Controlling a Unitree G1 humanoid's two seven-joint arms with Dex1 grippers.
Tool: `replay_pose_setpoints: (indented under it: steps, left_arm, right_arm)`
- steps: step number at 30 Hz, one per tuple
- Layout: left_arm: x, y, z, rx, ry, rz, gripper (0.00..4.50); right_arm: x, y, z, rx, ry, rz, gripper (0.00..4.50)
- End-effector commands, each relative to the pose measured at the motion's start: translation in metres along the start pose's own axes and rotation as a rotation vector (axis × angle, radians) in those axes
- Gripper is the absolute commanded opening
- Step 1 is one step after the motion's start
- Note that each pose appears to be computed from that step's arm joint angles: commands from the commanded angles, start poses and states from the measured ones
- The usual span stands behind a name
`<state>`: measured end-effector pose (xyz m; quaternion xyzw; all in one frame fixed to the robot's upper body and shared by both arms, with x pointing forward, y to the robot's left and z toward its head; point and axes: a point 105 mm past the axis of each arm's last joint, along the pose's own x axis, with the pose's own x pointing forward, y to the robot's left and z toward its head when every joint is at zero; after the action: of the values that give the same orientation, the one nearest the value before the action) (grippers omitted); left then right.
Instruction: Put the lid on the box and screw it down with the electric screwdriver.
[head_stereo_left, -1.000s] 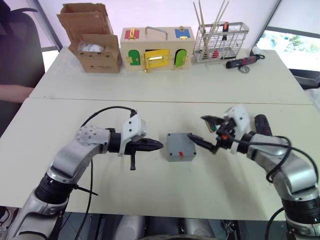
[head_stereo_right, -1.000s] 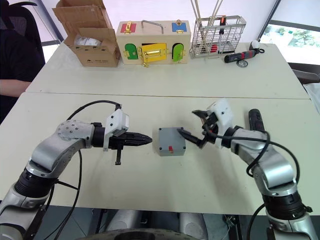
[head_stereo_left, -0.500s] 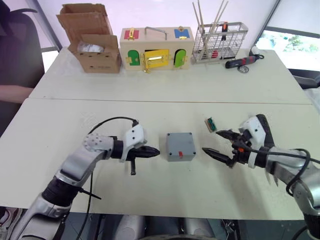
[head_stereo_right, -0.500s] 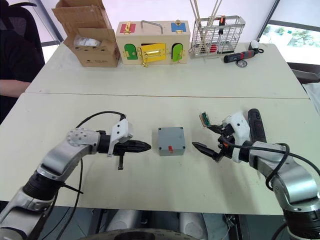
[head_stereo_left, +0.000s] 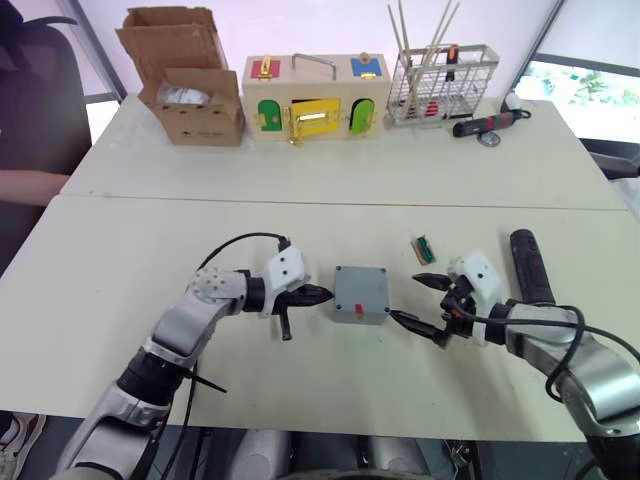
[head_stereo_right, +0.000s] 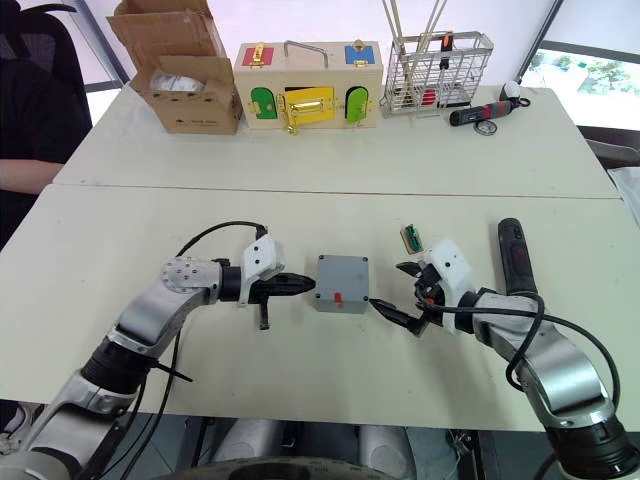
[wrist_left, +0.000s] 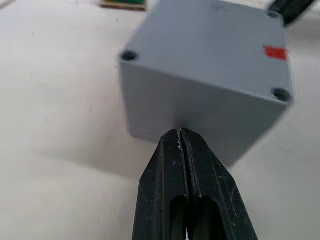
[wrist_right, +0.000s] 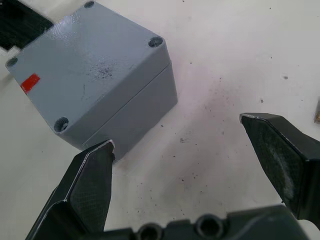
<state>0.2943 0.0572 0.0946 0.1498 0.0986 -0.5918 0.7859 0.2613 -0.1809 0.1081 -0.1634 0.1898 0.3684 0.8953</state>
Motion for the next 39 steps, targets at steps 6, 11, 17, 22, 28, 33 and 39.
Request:
replay_pose_setpoints:
  steps: [6, 11, 17, 22, 28, 33, 39]
  left_arm:
    - [-0.044, -0.009, 0.074, 0.104, -0.173, -0.136, 0.00]
    - [-0.053, -0.040, 0.106, 0.172, -0.247, -0.287, 0.00]
    - [-0.047, -0.060, 0.110, 0.224, -0.251, -0.337, 0.00]
    - [-0.040, -0.066, 0.108, 0.200, -0.265, -0.330, 0.00]
    - [-0.042, -0.066, 0.098, 0.184, -0.229, -0.308, 0.00]
    - [-0.045, -0.066, 0.087, 0.172, -0.185, -0.286, 0.00]
    - [-0.044, -0.064, 0.077, 0.163, -0.146, -0.241, 0.00]
  right_arm:
    - [-0.099, -0.097, 0.065, 0.160, 0.068, -0.247, 4.48]
    - [-0.133, -0.125, 0.049, 0.344, 0.301, -0.326, 4.48]
    - [-0.140, -0.120, 0.020, 0.616, 0.497, -0.294, 4.48]
    - [-0.131, -0.122, -0.003, 0.751, 0.602, -0.311, 4.48]
    - [-0.117, -0.125, -0.026, 0.831, 0.696, -0.315, 4.48]
    - [-0.108, -0.128, -0.044, 0.825, 0.759, -0.312, 4.48]
    - [-0.101, -0.137, -0.057, 0.739, 0.826, -0.321, 4.48]
